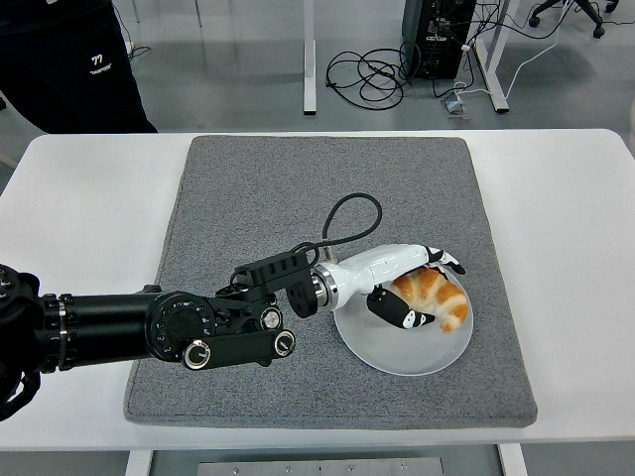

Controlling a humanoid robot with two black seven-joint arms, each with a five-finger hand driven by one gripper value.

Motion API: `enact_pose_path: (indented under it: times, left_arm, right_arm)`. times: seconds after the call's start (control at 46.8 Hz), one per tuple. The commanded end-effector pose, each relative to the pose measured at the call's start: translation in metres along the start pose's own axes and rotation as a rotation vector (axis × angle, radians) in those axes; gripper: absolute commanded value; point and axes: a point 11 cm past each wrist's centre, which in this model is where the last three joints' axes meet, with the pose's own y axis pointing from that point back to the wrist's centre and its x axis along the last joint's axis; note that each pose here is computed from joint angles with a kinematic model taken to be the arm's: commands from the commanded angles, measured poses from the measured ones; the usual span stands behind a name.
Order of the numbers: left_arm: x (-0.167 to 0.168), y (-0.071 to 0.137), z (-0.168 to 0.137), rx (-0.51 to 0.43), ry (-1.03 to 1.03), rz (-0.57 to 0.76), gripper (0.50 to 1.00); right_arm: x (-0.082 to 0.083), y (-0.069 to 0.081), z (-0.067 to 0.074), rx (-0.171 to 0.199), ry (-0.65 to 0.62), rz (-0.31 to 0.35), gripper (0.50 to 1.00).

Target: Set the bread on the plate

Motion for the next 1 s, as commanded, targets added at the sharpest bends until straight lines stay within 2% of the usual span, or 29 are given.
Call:
enact_pose_path:
  times: [0.0, 0.321, 0.513, 0.769, 0.983]
  left_arm:
    - [-0.004, 0.0, 0.005, -0.011, 0.006, -0.011, 0.787]
    - [0.004, 0.022, -0.009, 0.012, 0.024, -0.011, 0.869]
    - [0.023, 0.033, -0.024, 0.05, 0.049, 0.035, 0.902]
    - [0.082, 0.041, -0.019, 0.053, 0.244, 0.186, 0.924]
    - [0.106, 0.042, -0.022, 0.077, 0.495, 0.274, 0.924]
  right_arm:
    - [0.0, 0.0, 0.0, 0.0, 0.0, 0.0, 1.0]
    - [0.0, 0.0, 0.0, 0.0, 0.0, 0.0, 1.0]
    - [0.0, 0.0, -0.001, 0.002, -0.002, -0.001, 1.0]
    - [0.0, 0.0, -0.001, 0.002, -0.002, -0.001, 1.0]
    - [0.0, 0.0, -0.001, 0.002, -0.005, -0.001, 1.0]
